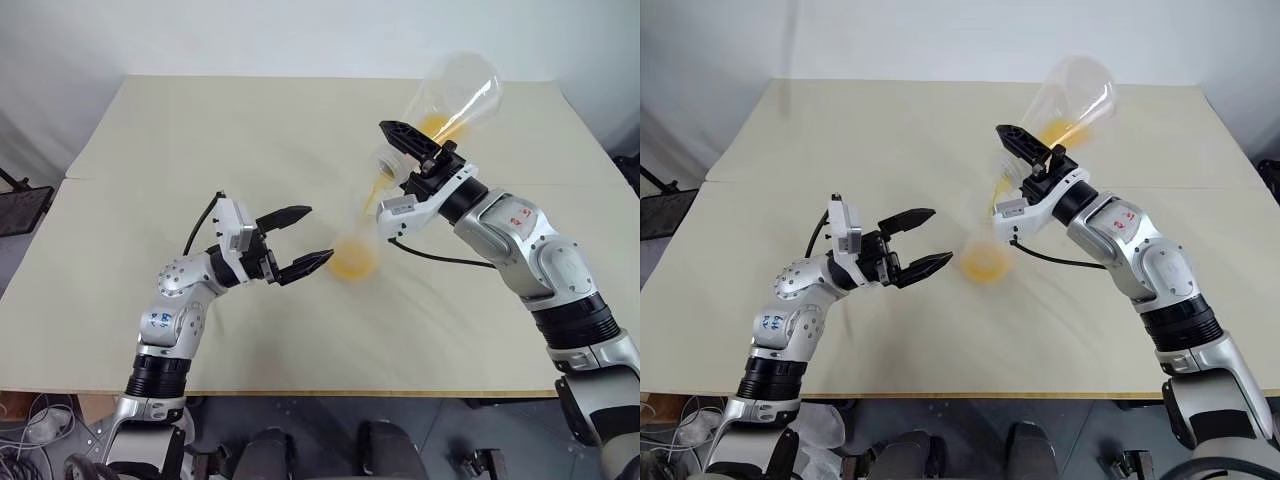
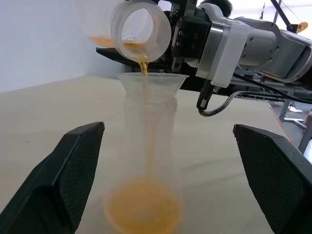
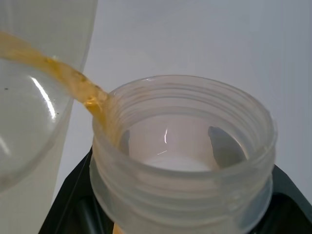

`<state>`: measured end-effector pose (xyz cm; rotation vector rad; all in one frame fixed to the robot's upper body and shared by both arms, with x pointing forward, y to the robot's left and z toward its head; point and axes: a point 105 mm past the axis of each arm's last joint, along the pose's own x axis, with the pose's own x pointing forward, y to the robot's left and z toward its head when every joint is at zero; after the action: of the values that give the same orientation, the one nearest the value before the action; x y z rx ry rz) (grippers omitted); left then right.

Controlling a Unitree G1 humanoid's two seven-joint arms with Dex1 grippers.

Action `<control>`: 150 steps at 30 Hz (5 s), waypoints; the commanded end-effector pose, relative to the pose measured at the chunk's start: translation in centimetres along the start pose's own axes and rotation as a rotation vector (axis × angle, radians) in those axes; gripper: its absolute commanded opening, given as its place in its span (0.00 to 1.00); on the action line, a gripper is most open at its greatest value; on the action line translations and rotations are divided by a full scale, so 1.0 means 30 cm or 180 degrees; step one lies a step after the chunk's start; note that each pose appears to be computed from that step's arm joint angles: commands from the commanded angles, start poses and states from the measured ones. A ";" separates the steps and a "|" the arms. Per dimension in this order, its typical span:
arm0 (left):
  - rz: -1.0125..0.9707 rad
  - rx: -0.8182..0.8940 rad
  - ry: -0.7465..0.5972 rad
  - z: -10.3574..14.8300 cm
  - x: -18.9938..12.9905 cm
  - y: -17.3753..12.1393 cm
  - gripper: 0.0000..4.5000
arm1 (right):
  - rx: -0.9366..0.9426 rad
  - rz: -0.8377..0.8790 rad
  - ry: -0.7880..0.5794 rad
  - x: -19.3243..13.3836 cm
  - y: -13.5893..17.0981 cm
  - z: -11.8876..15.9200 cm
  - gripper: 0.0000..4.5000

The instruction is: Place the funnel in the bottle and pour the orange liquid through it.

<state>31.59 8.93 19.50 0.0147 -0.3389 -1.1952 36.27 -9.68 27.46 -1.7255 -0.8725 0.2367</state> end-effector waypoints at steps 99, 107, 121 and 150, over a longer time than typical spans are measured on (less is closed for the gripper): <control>0.0058 0.0170 -0.0259 0.047 0.019 -0.004 1.00 | -0.0493 -0.0363 -0.0093 -0.010 -0.069 -0.022 0.55; 0.0052 0.0168 -0.0255 0.047 0.020 -0.003 1.00 | -0.0472 -0.0376 -0.0132 -0.010 -0.067 -0.003 0.55; 0.0029 0.0158 -0.0250 0.044 0.022 -0.001 1.00 | -0.0043 -0.0410 -0.0368 -0.020 -0.091 0.058 0.55; -0.0001 0.0114 -0.0188 0.032 0.015 0.001 1.00 | 0.4521 -0.0467 0.1164 -0.453 0.002 -0.307 0.55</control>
<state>31.77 8.85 19.67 -0.0033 -0.3726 -1.1777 32.77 -24.19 26.15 -0.4302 -0.2971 0.3198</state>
